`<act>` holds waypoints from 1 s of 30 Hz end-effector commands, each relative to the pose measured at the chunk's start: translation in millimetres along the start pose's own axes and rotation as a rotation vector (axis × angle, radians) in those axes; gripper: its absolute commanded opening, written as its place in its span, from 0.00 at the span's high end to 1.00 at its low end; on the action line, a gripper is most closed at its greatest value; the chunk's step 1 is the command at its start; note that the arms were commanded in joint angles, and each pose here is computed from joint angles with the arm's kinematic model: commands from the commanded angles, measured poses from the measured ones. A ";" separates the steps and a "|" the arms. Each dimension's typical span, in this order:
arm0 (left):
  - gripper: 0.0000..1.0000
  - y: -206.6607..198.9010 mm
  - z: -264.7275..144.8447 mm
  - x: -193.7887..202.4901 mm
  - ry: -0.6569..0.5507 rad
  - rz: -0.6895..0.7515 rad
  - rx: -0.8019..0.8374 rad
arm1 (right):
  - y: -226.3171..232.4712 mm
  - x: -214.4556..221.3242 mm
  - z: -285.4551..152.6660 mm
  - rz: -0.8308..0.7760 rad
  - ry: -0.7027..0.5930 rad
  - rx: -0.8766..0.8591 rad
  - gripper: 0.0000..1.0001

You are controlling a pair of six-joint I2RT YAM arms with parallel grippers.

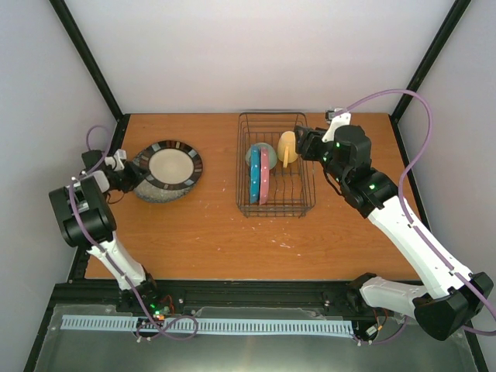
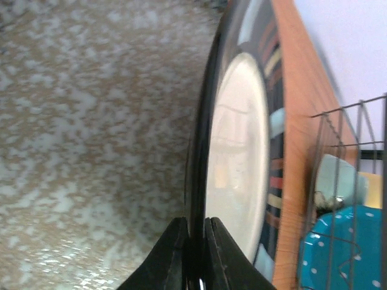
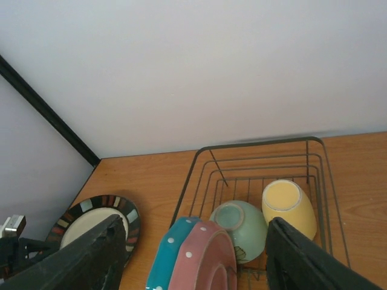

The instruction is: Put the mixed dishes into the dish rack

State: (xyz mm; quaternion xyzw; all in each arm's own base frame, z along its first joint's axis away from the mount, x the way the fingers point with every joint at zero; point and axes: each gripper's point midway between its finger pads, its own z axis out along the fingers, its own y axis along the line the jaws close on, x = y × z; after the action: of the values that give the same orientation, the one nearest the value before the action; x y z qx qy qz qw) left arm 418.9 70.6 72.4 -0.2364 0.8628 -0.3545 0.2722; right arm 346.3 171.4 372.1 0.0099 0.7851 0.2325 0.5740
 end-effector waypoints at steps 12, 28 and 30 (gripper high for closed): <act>0.99 -157.7 -95.3 -30.5 -0.183 0.337 0.346 | 69.8 25.7 28.3 0.003 0.198 -0.429 0.32; 0.99 -292.3 -195.2 40.6 -0.170 0.569 0.652 | 141.1 56.9 45.4 0.089 0.502 -0.926 0.23; 0.99 -296.1 -201.1 47.8 -0.172 0.576 0.660 | 144.5 53.5 45.1 0.096 0.497 -0.950 0.23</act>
State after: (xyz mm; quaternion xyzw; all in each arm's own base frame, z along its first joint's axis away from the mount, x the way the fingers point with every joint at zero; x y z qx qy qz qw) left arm 350.1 -29.6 340.4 0.0012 0.7453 -0.4840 0.4585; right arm 343.8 326.7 344.9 -0.2410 0.7385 0.5458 0.3141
